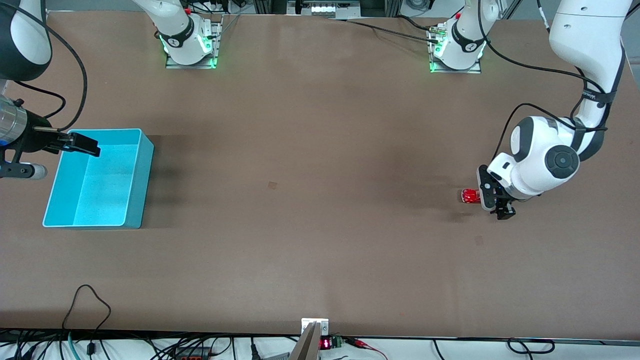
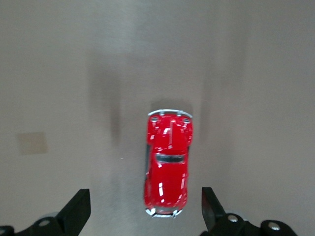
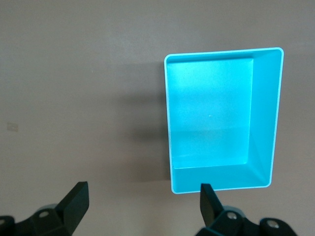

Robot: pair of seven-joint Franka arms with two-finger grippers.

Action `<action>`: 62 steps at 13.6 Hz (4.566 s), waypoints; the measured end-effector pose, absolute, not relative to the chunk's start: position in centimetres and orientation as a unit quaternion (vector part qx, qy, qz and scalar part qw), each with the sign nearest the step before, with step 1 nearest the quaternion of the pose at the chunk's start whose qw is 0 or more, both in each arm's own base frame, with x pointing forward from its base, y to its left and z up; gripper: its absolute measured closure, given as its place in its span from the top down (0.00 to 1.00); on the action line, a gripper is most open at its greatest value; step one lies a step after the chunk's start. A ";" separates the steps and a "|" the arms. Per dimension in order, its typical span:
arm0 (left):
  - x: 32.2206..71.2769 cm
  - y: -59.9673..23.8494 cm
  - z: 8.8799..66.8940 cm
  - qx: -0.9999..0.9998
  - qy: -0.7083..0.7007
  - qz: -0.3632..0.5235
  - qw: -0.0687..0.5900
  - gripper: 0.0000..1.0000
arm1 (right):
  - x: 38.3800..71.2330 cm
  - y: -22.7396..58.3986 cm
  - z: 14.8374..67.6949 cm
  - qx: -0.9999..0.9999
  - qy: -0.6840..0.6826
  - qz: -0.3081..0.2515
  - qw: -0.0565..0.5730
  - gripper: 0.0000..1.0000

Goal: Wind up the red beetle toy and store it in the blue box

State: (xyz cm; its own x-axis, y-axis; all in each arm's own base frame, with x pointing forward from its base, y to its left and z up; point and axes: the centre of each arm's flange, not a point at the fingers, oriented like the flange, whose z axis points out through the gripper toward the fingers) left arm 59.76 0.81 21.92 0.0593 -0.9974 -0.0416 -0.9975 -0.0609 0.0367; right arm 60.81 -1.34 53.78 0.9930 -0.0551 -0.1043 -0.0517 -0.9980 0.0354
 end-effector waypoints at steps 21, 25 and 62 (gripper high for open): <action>58.5 0.8 19.8 -0.713 0.700 0.029 -0.005 0.40 | 61.5 2.4 51.1 0.997 0.005 -0.075 0.018 1.00; 58.5 0.8 19.7 -0.713 0.700 0.029 -0.005 0.40 | 61.5 3.2 51.1 0.997 0.018 -0.076 0.018 1.00; 60.0 12.0 27.6 -0.669 0.743 0.012 -0.008 1.00 | 61.0 6.1 49.8 0.994 0.046 -0.099 0.018 1.00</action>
State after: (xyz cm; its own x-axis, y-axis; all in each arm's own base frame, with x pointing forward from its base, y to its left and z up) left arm 60.00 12.00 27.64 -0.1051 -0.9945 -0.0046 -0.9941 0.1049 0.0290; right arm 60.99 6.10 49.75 0.9762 0.0873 -0.1985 0.0944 -0.9952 0.0262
